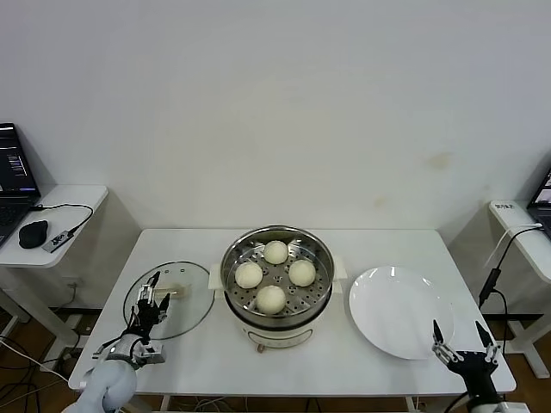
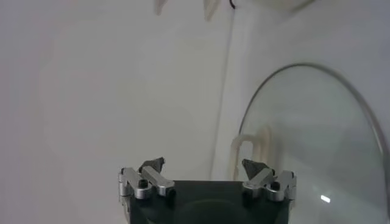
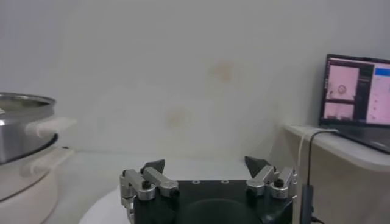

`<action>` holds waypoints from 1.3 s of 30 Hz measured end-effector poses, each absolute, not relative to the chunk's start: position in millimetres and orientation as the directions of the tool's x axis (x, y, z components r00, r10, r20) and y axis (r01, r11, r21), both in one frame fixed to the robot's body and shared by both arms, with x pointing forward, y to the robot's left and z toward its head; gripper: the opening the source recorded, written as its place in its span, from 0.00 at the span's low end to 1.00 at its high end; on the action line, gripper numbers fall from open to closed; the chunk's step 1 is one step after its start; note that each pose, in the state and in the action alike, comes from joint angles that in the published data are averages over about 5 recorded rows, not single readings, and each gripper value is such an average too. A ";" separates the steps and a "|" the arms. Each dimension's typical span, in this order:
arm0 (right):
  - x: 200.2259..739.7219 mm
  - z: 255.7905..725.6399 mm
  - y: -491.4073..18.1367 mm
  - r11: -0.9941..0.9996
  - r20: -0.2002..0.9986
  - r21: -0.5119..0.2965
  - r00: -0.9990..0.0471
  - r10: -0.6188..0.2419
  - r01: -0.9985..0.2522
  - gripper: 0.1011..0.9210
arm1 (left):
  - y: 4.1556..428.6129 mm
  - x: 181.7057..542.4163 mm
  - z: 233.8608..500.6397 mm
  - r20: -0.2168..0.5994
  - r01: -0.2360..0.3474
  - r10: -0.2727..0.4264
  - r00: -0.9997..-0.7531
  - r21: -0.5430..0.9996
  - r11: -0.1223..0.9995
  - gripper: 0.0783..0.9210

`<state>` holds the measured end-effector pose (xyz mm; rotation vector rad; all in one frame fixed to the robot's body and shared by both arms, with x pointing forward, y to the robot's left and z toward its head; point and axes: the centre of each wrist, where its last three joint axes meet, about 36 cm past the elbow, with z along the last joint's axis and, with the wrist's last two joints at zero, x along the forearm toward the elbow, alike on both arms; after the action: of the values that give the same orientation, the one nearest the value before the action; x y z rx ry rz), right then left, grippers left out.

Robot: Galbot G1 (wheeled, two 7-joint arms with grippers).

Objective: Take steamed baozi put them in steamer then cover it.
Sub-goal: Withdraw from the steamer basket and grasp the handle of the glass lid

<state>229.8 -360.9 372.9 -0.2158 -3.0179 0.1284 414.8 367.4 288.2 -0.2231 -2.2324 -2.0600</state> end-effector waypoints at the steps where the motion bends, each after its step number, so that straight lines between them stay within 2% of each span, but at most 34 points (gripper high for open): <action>1: 229.2 372.4 -360.5 0.986 0.109 -0.091 -0.983 0.148 0.138 0.88 | 368.7 417.8 287.4 0.171 0.174 0.042 -0.984 0.982 0.070 0.88; 10: 226.3 368.6 -359.5 0.986 0.124 -0.089 -0.981 0.151 0.141 0.88 | 379.8 442.6 284.0 0.185 0.186 0.029 -0.982 0.982 0.028 0.88; 18: 226.9 363.0 -356.5 0.988 0.136 -0.082 -0.980 0.144 0.134 0.88 | 384.2 461.4 287.3 0.173 0.174 0.015 -0.985 0.985 0.015 0.88; 30: 225.0 357.7 -352.1 0.989 0.148 -0.081 -0.980 0.134 0.123 0.88 | 385.1 469.3 282.4 0.181 0.181 0.004 -0.983 0.983 0.018 0.87; 34: 224.6 356.8 -350.7 0.990 0.151 -0.081 -0.980 0.130 0.118 0.88 | 385.4 471.3 280.2 0.180 0.180 0.001 -0.984 0.984 0.020 0.77; 39: 224.7 355.3 -347.9 0.991 0.155 -0.081 -0.980 0.121 0.110 0.88 | 386.2 471.5 277.9 0.182 0.182 -0.001 -0.983 0.983 0.019 0.60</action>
<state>224.7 -347.9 355.3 -0.1740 -2.9746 0.1071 471.5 386.2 277.9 -0.1917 -2.1441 -2.1046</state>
